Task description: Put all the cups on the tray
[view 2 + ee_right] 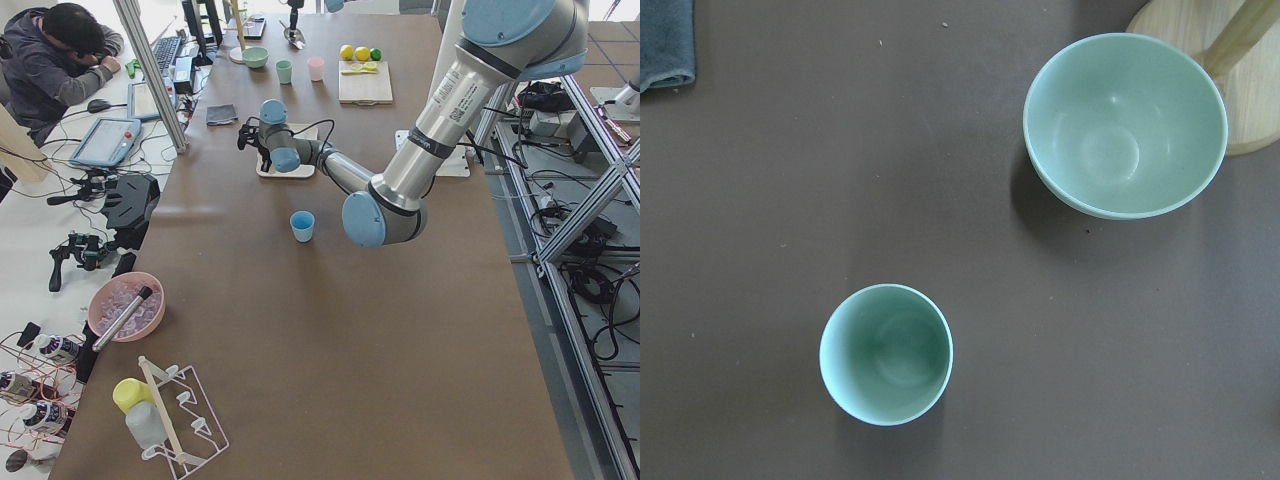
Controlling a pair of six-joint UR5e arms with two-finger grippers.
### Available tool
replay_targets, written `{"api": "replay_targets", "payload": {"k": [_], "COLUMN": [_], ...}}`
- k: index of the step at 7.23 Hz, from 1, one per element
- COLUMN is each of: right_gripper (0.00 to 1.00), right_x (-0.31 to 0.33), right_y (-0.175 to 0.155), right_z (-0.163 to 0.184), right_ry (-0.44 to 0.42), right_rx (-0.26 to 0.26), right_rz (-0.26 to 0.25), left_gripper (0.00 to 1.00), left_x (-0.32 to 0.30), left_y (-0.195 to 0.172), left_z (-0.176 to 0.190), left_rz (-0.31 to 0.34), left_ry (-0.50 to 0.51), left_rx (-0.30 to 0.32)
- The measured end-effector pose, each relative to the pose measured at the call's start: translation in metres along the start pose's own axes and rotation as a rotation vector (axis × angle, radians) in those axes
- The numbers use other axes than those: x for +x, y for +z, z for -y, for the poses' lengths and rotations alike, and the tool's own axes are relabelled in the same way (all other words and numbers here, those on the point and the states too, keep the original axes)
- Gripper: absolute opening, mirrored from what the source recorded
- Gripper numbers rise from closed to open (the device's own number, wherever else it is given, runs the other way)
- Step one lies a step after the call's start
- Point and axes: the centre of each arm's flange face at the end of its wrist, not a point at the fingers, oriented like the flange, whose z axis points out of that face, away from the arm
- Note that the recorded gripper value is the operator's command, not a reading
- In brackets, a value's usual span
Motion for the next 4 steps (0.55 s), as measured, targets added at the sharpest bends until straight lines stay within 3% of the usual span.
{"api": "replay_targets", "payload": {"k": [1,2,4], "right_gripper": [1.0,1.0,1.0], "right_x": [0.0,0.0,0.0], "right_y": [0.001,0.002,0.003], "right_z": [0.0,0.0,-0.001], "right_ry": [0.0,0.0,0.001], "right_rx": [-0.002,-0.003,-0.005], "right_rz": [0.0,-0.001,-0.002], "left_gripper": [0.67,0.96,0.98], "left_x": [0.012,0.018,0.026], "left_y": [0.007,0.01,0.01], "left_z": [-0.003,-0.003,-0.004], "left_rz": [0.01,0.012,0.008], "left_ry": [-0.004,-0.003,0.0], "left_rx": [-0.005,-0.007,-0.008]}}
